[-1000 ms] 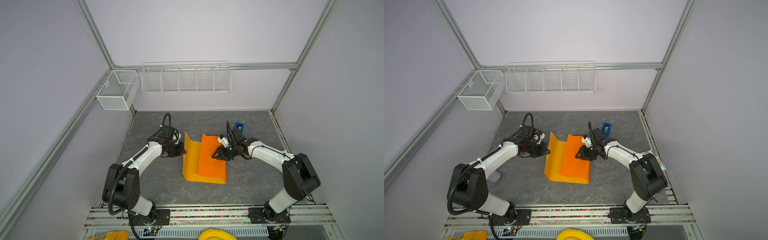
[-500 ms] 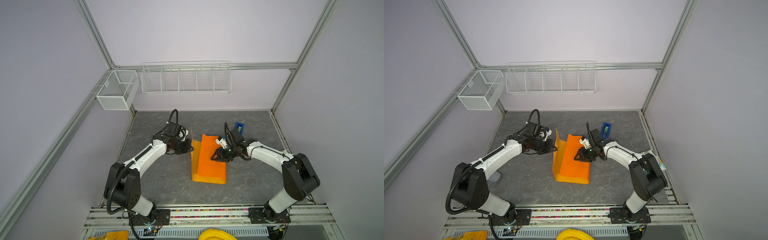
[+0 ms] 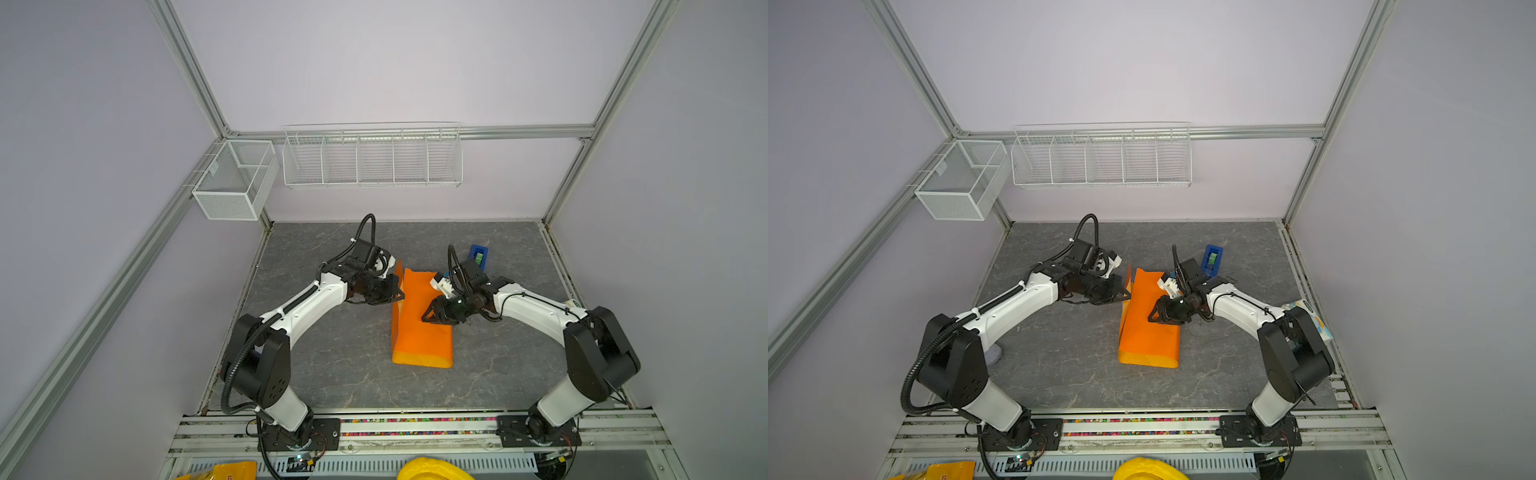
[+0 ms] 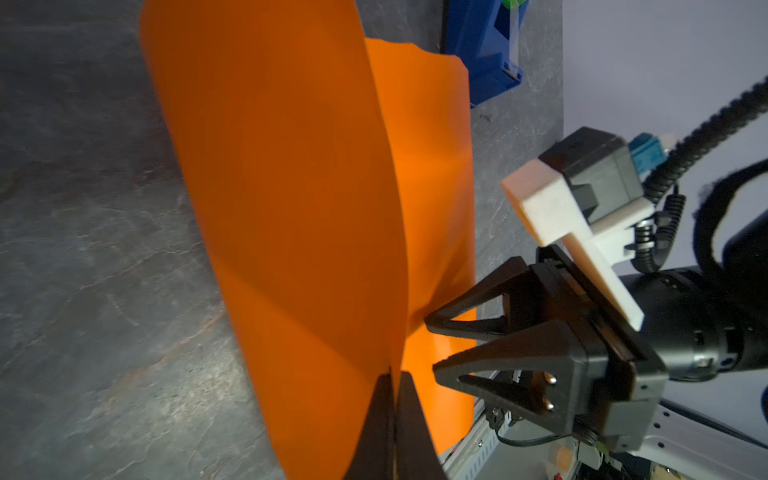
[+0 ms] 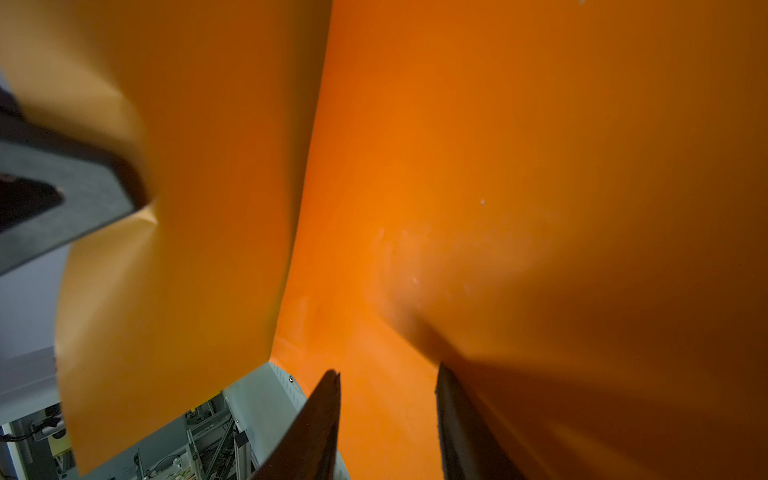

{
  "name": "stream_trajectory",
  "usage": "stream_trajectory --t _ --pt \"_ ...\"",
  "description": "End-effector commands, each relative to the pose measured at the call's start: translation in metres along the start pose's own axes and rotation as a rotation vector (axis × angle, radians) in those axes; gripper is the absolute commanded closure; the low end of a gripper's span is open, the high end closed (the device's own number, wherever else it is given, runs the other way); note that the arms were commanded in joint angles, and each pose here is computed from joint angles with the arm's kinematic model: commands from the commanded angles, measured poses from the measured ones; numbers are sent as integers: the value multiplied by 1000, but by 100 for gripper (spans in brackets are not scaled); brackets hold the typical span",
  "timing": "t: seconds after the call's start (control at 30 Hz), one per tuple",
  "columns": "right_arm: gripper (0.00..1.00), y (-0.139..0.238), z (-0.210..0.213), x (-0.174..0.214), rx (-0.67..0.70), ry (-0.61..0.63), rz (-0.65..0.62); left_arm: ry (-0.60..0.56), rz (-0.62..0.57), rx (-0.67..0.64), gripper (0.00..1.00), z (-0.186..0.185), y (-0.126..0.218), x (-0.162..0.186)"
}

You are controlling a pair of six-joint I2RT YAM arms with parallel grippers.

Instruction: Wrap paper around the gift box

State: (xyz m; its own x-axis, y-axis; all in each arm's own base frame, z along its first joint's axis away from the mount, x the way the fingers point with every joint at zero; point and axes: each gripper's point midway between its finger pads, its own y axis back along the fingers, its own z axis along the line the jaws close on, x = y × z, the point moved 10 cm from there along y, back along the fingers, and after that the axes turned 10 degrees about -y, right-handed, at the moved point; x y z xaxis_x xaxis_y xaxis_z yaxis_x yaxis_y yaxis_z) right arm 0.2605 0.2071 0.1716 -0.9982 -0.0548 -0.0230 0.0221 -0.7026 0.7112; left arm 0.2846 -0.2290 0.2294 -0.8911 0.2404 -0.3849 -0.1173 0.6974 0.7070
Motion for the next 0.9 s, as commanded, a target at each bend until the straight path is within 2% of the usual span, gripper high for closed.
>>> stream_trajectory --t 0.0,0.27,0.53,0.7,0.87 --pt "58 -12 -26 27 122 -102 130 -21 44 32 100 -14 -18 -4" --pt "58 -10 -23 26 123 -98 107 3 169 -16 100 -11 -58 8" --pt "58 -2 -15 24 103 -86 77 48 217 -66 100 3 -72 19" --pt "55 30 3 24 64 -62 -16 63 238 -91 100 9 -77 23" --pt "48 65 -11 25 149 -108 -154 64 241 -99 100 10 -77 26"
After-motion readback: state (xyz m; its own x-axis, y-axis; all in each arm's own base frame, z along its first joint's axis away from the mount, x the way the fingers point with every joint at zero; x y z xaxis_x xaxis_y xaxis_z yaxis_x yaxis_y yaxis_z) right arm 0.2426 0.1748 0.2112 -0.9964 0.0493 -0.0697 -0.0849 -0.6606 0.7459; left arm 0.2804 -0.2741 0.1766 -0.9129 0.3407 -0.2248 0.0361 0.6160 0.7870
